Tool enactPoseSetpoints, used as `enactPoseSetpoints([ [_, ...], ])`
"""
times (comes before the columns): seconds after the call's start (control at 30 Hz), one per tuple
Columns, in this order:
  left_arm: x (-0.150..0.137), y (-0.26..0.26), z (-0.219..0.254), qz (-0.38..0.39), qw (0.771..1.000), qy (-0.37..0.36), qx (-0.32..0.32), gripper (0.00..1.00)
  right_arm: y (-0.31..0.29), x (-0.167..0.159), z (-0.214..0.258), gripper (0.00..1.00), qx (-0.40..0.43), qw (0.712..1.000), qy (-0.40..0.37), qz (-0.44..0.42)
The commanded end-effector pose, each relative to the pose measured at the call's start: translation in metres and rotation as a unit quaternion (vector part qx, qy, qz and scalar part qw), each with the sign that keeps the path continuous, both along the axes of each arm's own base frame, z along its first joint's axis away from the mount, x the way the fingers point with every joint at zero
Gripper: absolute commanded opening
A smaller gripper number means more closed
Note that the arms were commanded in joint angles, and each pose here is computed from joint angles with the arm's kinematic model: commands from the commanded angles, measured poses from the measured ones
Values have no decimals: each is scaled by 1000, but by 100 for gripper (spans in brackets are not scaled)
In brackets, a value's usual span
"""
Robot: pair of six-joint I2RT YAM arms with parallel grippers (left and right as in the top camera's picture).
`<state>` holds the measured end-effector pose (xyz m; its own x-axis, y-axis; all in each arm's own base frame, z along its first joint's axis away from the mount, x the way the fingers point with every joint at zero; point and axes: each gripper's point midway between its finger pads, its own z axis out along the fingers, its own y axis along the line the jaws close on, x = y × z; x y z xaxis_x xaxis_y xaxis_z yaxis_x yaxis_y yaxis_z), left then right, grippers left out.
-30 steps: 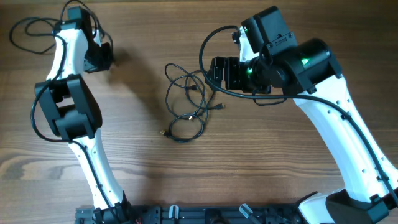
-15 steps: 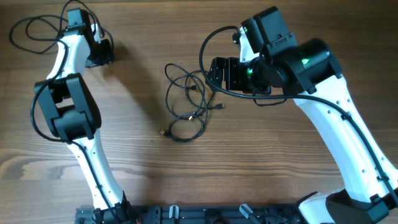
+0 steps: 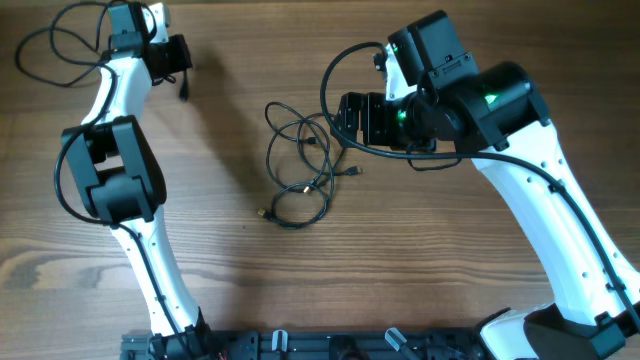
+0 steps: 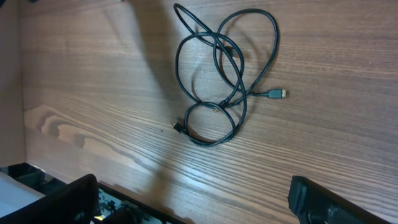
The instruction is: Untangle cables
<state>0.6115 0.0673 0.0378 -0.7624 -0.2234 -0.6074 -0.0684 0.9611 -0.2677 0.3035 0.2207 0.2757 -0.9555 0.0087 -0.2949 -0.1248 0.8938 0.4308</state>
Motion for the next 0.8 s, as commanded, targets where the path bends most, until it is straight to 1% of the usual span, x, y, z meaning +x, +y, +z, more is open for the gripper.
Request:
enactPoseSetpoints([
  [0.0, 1, 5, -10, 5, 1000, 3, 7, 15, 2, 2, -3, 99, -1, 1000, 5, -5],
  [0.03, 2, 8, -2, 8, 1000, -4, 7, 16, 2, 2, -3, 100, -1, 1000, 5, -5],
  [0.07, 2, 14, 22, 30, 999, -16, -6, 20, 2, 2, -3, 100, -1, 1000, 6, -6],
  [0.1, 0, 19, 50, 53, 998, -29, -21, 36, 2, 2, -3, 100, -1, 1000, 5, -5],
  [0.13, -4, 21, 74, 73, 996, -37, -38, 38, 2, 2, -3, 100, 0, 1000, 5, -6],
  [0.17, -11, 21, 102, 90, 993, -44, -66, 39, 2, 2, -3, 100, -1, 1000, 5, -5],
  [0.2, -26, 8, 146, 93, 986, -51, -130, 49, 0, 3, -3, 100, -4, 1000, 2, -8],
  [0.23, -44, -17, 188, 58, 978, -57, -193, 64, -4, 7, -4, 100, -15, 1000, -5, -15],
  [0.27, -61, -41, 218, 14, 969, -57, -239, 88, -8, 11, -5, 100, -28, 999, -14, -24],
  [0.3, -85, -73, 241, -48, 954, -42, -292, 100, -14, 16, -5, 100, -43, 998, -26, -34],
  [0.37, -137, -141, 271, -200, 912, -15, -358, 100, -26, 26, -4, 100, -59, 996, -41, -58],
  [0.4, -155, -165, 264, -218, 906, 24, -361, 100, -34, 29, -4, 100, -54, 995, -32, -79],
  [0.43, -166, -179, 253, -218, 908, 58, -353, 100, -46, 31, -2, 100, -54, 994, -28, -95],
  [0.47, -179, -190, 218, -176, 933, 131, -285, 100, -65, 36, -1, 100, -59, 991, -27, -116],
  [0.5, -188, -190, 195, -149, 950, 168, -218, 100, -82, 39, -2, 100, -63, 988, -20, -139],
  [0.53, -197, -188, 177, -128, 960, 198, -153, 100, -96, 39, -4, 100, -66, 985, -9, -157],
  [0.57, -208, -188, 162, -117, 963, 224, -88, 100, -113, 37, -8, 100, -69, 982, 11, -176],
  [0.6, -221, -192, 149, -117, 962, 245, -19, 100, -123, 33, -11, 100, -75, 979, 25, -188],
  [0.67, -231, -201, 135, -127, 958, 251, 57, 99, -132, 29, -13, 100, -87, 979, 32, -180],
  [0.7, -233, -206, 128, -132, 955, 248, 91, 95, -132, 28, -14, 100, -90, 980, 32, -173],
  [0.73, -232, -212, 121, -138, 954, 240, 111, 90, -132, 26, -14, 100, -91, 980, 36, -173],
  [0.77, -232, -222, 113, -148, 954, 234, 115, 89, -133, 24, -15, 100, -93, 980, 40, -173],
])
